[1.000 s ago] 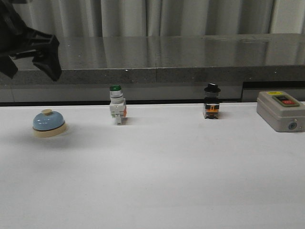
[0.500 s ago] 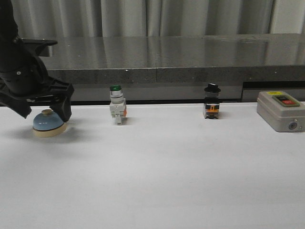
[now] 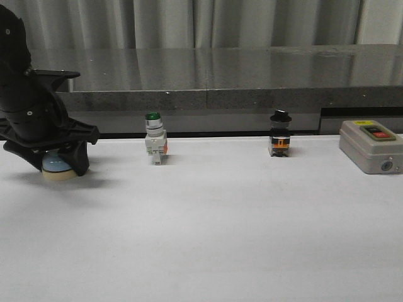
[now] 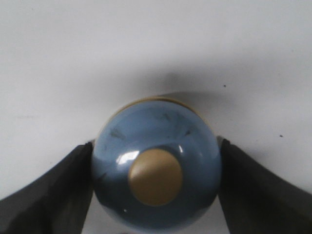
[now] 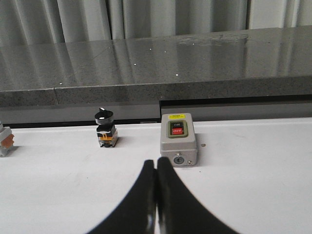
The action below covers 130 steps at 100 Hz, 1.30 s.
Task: Place and press bell with both arms
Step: 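Lower the left gripper onto the blue bell and grasp its dome, then carry the bell with the left gripper toward the table center and set it down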
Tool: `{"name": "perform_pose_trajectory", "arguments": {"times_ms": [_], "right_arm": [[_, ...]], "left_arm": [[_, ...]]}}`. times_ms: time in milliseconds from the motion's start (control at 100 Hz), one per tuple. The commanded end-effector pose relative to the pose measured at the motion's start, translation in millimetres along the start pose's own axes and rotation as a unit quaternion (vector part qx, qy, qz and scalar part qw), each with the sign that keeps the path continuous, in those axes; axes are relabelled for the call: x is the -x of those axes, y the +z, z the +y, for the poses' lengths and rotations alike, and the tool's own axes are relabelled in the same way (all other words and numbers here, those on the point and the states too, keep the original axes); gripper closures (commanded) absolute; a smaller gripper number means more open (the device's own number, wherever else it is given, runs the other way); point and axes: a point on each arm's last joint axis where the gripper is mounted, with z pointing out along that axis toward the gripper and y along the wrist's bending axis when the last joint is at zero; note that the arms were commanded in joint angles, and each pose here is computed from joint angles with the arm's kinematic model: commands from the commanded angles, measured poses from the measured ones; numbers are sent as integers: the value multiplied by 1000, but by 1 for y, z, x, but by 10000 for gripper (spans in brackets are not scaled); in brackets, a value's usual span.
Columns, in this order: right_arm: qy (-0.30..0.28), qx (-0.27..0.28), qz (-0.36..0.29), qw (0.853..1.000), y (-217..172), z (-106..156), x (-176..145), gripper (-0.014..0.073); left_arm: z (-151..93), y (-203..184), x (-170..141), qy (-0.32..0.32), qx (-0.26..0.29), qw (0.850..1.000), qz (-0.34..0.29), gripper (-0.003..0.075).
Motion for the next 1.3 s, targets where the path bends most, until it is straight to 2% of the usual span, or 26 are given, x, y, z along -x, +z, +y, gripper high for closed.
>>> {"name": "perform_pose_trajectory", "arguments": {"times_ms": [0,80,280,430,570,800,940,1130,1290], "right_arm": [[-2,2,-47,999,0,1,13,655],[-2,2,-47,999,0,1,13,655],[-2,2,-47,999,0,1,13,655],[-2,2,-47,999,0,1,13,655],[-2,2,-47,999,0,1,13,655],[-2,2,-47,999,0,1,13,655],[-2,2,-47,999,0,1,13,655],[-2,2,-47,999,0,1,13,655],[-2,2,-47,999,0,1,13,655]], "left_arm": [[-2,-27,19,0,-2,998,-55,596],[-2,-36,20,0,-1,998,-56,646],[-21,-78,26,32,-11,996,-81,649],[-56,-113,25,72,-35,991,-108,649],[-97,-125,20,117,-65,984,-118,649],[-165,-113,2,188,-111,968,-120,649],[-196,-96,-6,217,-126,962,-108,648],[-222,-72,-8,237,-132,959,-87,648],[-229,-62,-11,239,-135,959,-72,643]]}}
